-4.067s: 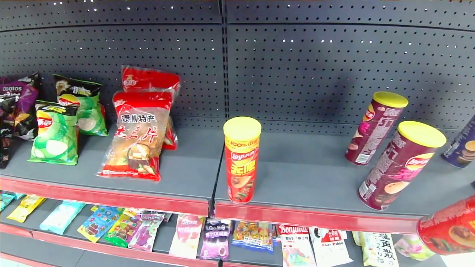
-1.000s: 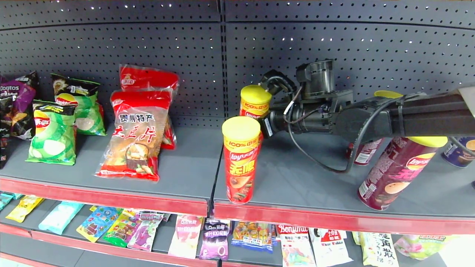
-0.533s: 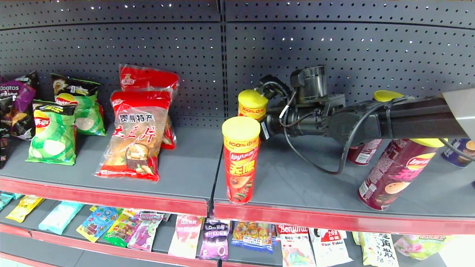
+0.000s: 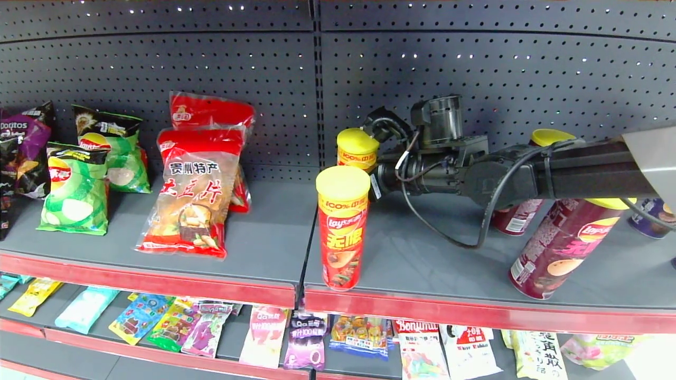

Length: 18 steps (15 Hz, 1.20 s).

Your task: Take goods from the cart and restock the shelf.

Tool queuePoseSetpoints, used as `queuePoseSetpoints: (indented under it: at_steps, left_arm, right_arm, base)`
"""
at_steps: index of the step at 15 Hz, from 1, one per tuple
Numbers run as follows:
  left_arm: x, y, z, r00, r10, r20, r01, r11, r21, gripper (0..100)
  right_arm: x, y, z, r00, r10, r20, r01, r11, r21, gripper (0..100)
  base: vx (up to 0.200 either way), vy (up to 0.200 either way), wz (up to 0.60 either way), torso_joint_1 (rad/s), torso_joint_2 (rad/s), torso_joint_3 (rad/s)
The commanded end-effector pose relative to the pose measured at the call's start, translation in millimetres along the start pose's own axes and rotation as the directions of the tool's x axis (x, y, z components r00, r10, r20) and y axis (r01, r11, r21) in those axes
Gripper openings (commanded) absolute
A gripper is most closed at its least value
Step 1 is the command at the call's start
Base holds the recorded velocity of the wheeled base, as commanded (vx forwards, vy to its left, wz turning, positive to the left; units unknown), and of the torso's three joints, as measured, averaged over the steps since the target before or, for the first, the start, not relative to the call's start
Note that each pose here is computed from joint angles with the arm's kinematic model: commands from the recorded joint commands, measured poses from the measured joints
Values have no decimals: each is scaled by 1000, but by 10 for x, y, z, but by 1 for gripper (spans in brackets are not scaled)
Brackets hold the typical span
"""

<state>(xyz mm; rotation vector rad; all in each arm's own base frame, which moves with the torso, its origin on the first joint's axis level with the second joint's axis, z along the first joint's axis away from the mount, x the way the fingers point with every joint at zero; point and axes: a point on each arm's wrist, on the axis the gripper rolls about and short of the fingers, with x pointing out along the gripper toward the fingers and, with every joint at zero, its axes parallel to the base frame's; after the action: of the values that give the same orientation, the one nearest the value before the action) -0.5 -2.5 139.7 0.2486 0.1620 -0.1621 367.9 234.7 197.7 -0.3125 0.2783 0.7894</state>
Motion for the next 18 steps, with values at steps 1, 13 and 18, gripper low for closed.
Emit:
queuePoseSetpoints:
  at_steps: [1,13,18]
  left_arm:
    - [1,-1,-4,1000,0,-2,0,1000,0,100]
    - [4,-3,-12,1000,-2,-4,2,1000,0,100]
    - [8,-5,-20,1000,-5,-8,5,1000,-1,100]
  right_arm:
    - [15,6,-26,1000,3,-11,-3,1000,2,0]
    - [-267,87,25,999,-32,0,32,999,3,100]
    - [-780,155,154,997,-73,25,73,997,12,100]
  base:
    - [0,0,0,0,0,0]
    - [0,0,0,0,0,0]
    - [0,0,0,0,0,0]
